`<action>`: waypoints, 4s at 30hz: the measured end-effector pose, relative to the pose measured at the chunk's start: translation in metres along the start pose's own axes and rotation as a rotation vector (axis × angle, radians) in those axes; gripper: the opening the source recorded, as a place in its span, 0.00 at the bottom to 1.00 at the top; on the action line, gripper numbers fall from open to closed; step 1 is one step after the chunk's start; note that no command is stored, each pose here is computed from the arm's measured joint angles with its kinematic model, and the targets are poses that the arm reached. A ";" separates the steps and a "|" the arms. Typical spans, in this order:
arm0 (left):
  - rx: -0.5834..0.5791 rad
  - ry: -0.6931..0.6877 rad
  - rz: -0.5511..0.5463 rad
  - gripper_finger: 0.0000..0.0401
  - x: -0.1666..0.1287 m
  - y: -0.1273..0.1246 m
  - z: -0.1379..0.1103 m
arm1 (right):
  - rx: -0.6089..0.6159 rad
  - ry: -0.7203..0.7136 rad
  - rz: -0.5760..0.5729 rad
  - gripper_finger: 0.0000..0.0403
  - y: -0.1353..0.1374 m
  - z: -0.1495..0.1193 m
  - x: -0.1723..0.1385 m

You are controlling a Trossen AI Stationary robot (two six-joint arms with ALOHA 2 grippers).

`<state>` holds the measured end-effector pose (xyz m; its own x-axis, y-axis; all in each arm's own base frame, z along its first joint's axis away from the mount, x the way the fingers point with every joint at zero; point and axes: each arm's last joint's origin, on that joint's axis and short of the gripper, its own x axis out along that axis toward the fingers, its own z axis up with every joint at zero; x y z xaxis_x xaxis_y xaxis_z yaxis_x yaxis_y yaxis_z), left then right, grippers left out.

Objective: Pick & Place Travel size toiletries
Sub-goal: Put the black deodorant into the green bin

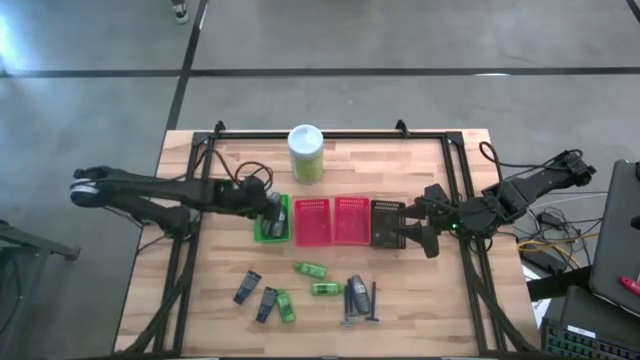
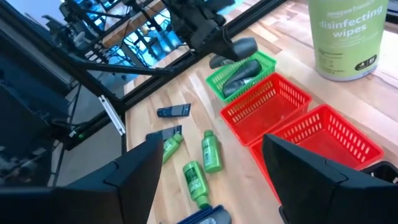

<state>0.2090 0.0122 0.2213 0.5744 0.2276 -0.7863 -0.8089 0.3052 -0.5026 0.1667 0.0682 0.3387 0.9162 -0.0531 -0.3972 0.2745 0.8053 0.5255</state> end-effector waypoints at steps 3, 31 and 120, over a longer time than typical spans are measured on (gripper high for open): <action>-0.058 0.009 0.013 0.52 0.009 0.010 -0.003 | -0.017 0.000 -0.001 0.64 0.000 0.000 0.000; -0.077 -0.002 0.047 0.61 0.034 0.002 -0.004 | -0.033 0.008 -0.003 0.61 -0.001 -0.001 0.000; 0.941 0.154 -0.199 0.68 -0.050 -0.057 -0.061 | 0.514 0.849 -0.650 0.89 0.067 -0.153 0.232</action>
<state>0.2185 -0.0727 0.2677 0.6129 -0.0106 -0.7901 -0.2296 0.9544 -0.1909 0.3527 0.2004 0.1669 0.1284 0.2003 -0.9713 0.8793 0.4299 0.2049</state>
